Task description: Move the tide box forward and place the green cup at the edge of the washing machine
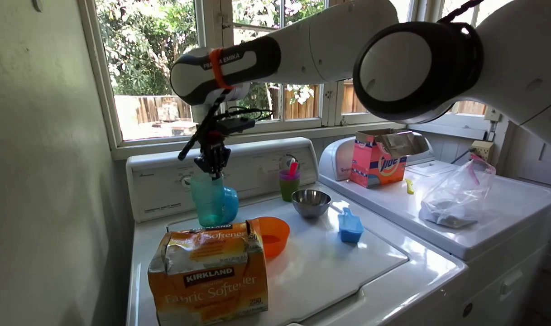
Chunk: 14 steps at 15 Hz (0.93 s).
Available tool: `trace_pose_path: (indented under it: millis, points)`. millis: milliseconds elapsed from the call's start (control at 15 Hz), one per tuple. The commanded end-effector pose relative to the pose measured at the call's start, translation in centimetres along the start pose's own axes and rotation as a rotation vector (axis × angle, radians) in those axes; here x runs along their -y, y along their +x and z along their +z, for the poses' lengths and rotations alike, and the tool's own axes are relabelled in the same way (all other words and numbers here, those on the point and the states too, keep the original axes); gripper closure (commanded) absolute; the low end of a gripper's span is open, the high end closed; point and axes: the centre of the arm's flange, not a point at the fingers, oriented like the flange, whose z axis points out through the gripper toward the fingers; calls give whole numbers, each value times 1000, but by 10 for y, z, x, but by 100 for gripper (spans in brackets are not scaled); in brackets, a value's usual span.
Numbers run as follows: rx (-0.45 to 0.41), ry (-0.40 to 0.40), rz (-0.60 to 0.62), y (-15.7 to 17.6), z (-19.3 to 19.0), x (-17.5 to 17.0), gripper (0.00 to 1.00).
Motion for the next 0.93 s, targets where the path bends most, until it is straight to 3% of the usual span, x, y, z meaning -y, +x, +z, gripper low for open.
trace_pose_path:
  millis: [0, 400, 867]
  points:
    - [-28, 2, 18, 30, -25, -12, 99]
    - [-48, 11, 38, 22, -50, -20, 99]
    - [-46, 30, 30, 25, -44, -24, 99]
